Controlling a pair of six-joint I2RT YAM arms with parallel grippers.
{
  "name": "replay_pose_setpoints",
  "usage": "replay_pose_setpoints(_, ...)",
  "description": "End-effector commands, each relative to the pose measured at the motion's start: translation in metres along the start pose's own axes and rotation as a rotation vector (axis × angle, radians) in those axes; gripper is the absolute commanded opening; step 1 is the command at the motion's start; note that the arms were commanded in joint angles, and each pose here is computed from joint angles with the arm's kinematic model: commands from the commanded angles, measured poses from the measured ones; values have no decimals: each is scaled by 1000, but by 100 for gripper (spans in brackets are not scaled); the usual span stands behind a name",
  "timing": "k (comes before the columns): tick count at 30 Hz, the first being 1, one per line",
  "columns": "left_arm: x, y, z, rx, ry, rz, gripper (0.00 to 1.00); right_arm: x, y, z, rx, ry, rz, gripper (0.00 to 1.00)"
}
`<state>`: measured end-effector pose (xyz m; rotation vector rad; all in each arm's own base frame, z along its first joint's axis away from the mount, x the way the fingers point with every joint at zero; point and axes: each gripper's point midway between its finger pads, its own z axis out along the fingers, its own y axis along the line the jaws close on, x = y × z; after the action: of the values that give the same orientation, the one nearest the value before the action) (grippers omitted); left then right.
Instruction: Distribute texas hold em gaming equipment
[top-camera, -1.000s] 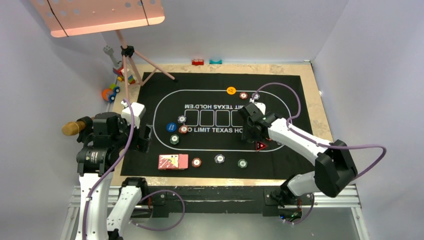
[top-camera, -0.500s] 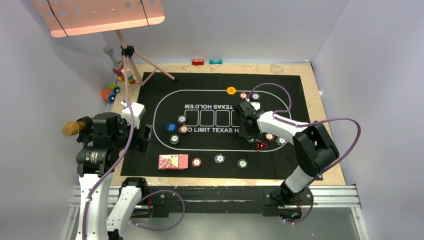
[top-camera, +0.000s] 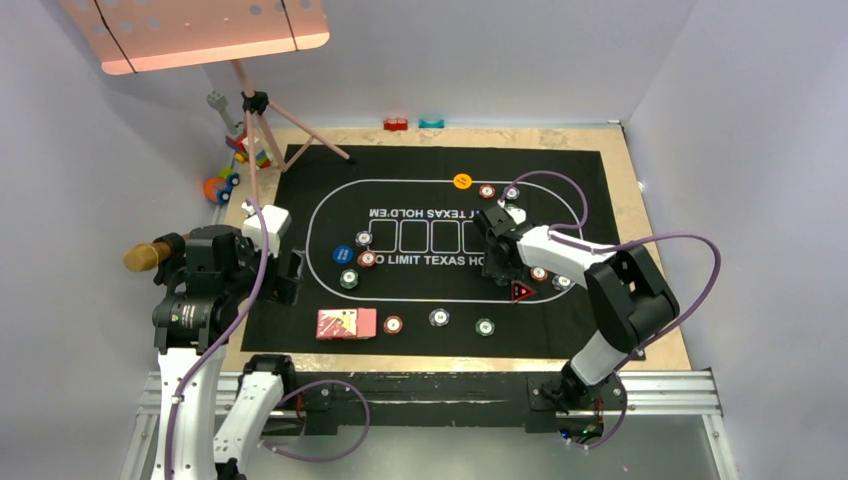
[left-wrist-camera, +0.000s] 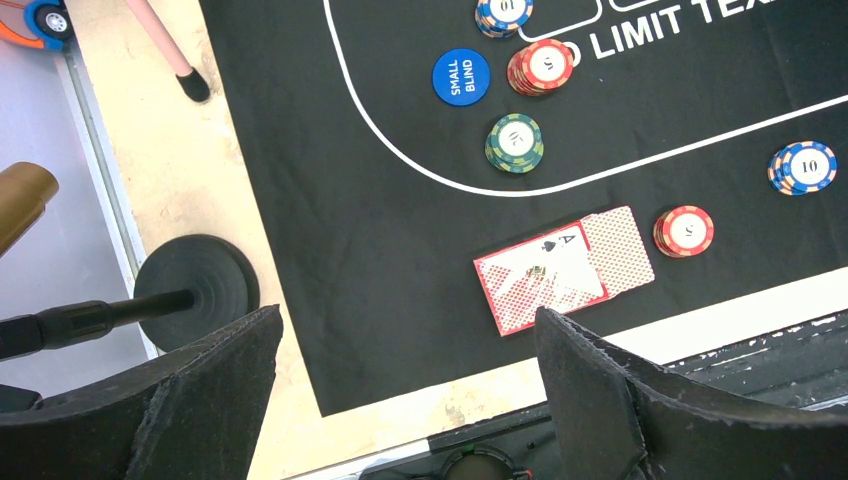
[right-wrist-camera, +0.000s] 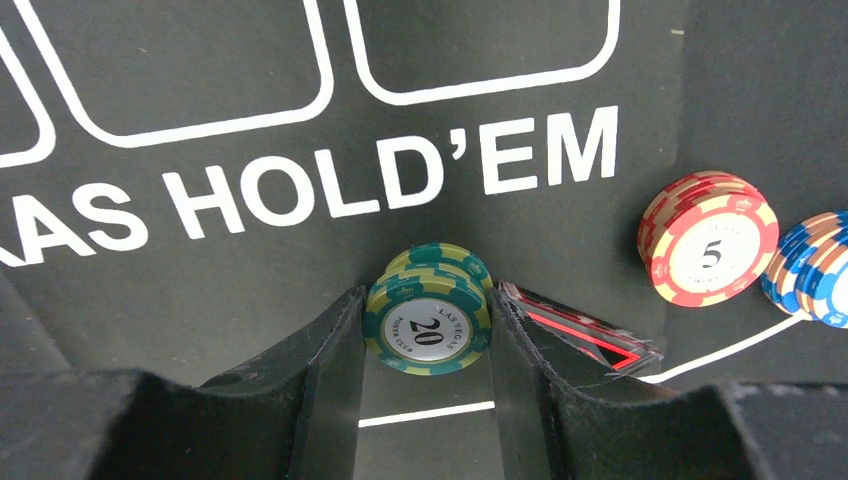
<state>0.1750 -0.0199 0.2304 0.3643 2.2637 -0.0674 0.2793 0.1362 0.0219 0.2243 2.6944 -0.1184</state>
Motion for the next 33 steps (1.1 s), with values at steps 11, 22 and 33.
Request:
replay_pose_setpoints(11, -6, 3, -3, -19, -32, 13, 100, 5, -12, 5, 31, -4, 28, 31)
replay_pose_setpoints(22, -6, 2, -3, -10, -32, 15, 100, 5, -17, 1, 35, -2, 46, 60)
replay_pose_setpoints(33, -6, -6, 0, 46, -27, 47, 100, -43, 4, -53, -83, -120, 60, 62)
